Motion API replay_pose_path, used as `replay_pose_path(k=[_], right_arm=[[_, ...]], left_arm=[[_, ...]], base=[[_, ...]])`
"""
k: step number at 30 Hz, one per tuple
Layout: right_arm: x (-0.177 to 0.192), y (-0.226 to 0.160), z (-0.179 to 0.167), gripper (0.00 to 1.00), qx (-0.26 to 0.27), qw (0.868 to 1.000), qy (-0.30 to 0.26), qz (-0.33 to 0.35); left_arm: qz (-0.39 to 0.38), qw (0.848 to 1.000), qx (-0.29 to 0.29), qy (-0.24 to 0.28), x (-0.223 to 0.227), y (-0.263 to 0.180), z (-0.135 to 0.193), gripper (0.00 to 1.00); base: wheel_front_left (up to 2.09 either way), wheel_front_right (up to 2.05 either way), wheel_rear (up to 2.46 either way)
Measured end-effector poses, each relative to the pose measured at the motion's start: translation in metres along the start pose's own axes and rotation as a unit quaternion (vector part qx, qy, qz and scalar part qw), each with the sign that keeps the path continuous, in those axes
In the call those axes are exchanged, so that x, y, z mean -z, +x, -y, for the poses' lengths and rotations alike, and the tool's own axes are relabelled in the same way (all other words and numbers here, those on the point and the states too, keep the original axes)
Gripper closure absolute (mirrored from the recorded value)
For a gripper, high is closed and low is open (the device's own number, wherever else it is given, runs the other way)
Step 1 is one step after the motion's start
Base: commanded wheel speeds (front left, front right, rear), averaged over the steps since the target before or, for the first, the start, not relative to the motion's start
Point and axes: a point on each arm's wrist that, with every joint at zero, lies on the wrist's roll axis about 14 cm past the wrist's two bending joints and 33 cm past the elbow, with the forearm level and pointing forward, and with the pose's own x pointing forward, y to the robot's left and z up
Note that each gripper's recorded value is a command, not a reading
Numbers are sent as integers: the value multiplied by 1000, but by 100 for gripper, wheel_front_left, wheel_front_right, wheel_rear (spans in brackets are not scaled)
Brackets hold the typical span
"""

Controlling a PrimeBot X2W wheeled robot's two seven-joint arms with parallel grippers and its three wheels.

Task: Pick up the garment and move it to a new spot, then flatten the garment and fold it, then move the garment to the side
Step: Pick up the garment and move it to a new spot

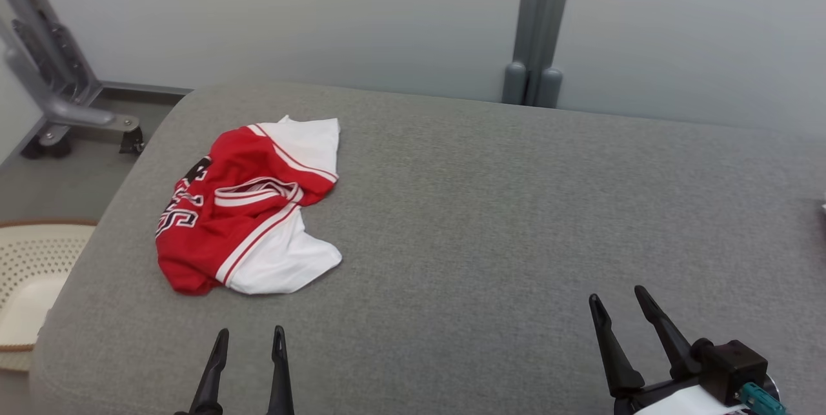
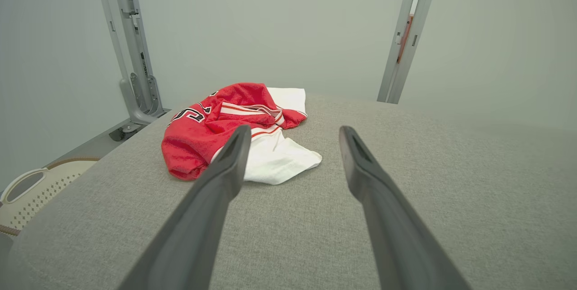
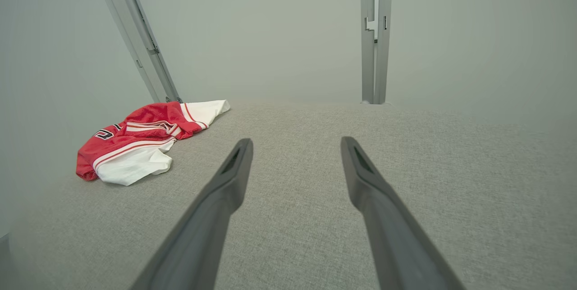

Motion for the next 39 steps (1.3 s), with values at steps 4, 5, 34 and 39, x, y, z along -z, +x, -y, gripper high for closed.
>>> replay_pose_path(k=[4,5,34,39], right_arm=[[4,13,-16,0,-29,1000,3,-6],[5,16,-20,0,-38,999,4,-8],[27,33,-33,0,-85,996,-3,-41],[30,51,-20,0,-99,994,-25,-42]], left_arm=[[5,1000,-29,1,-3,-9,-15,0],[6,999,-37,2,-4,-11,-19,0],[50,996,-48,49,-34,20,-37,0],[107,990,-11,85,-77,84,-34,0]], base=[[0,0,0],[0,0,0],[0,0,0],[0,0,0]])
